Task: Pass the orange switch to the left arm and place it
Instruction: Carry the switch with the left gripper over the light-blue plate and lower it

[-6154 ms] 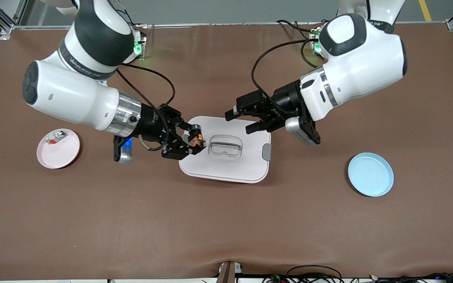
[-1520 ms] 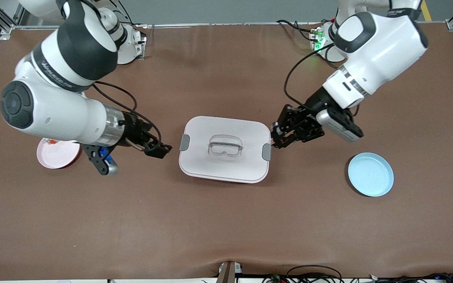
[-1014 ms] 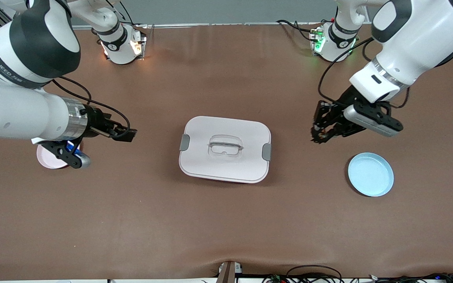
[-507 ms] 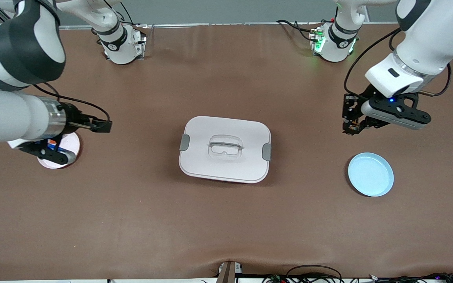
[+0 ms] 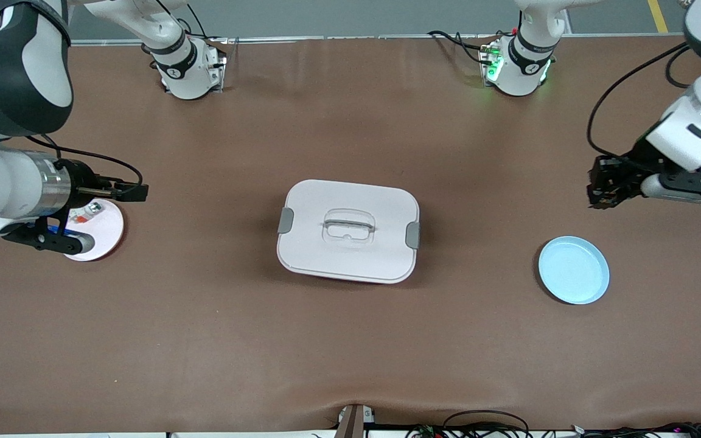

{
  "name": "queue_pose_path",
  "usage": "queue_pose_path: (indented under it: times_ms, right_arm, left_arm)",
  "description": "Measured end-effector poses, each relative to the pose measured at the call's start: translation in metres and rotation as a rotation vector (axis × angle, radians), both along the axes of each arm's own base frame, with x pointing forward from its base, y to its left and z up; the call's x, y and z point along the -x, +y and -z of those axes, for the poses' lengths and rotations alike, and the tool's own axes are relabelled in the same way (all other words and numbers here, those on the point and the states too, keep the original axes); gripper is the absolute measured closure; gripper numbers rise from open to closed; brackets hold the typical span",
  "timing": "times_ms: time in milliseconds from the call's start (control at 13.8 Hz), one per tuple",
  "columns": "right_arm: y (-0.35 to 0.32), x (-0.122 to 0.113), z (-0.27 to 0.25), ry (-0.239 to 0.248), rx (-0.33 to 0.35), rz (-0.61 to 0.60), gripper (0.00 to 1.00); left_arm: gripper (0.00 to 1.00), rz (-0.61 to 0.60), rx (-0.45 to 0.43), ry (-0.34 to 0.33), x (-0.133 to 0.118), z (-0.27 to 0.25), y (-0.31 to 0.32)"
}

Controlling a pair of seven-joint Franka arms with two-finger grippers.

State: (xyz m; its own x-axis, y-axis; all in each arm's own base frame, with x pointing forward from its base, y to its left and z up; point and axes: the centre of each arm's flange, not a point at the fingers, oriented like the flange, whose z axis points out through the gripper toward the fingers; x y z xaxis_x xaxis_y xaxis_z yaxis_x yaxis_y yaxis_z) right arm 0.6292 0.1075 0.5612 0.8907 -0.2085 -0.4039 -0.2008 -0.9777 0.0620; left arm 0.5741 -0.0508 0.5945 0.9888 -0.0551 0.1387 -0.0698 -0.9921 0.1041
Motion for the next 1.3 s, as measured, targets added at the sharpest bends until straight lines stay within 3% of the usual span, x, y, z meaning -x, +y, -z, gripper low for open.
queue_pose_path:
  times_ms: [145,579,724,1014,1303]
  right_arm:
    - [-0.001,0.000,0.000,-0.002,-0.008,-0.030,0.00]
    - [-0.039,-0.005,0.000,-0.009,0.018,-0.174,0.00]
    - [-0.051,-0.005,-0.002,-0.014,0.021,-0.162,0.00]
    - [-0.077,0.010,-0.045,-0.079,0.033,-0.134,0.00]
    - [-0.082,0.020,-0.066,-0.112,0.046,-0.135,0.00]
  left_arm:
    - [0.67,-0.071,0.000,0.047,0.002,0.003,0.036]
    - [0.67,-0.528,0.040,0.176,-0.002,0.031,0.083]
    - [0.67,-0.661,0.049,0.193,-0.002,0.034,0.095]
    - [0.67,-0.917,0.024,0.202,-0.003,0.046,0.112]
    - [0.67,-1.091,0.025,0.193,-0.006,0.077,0.108]
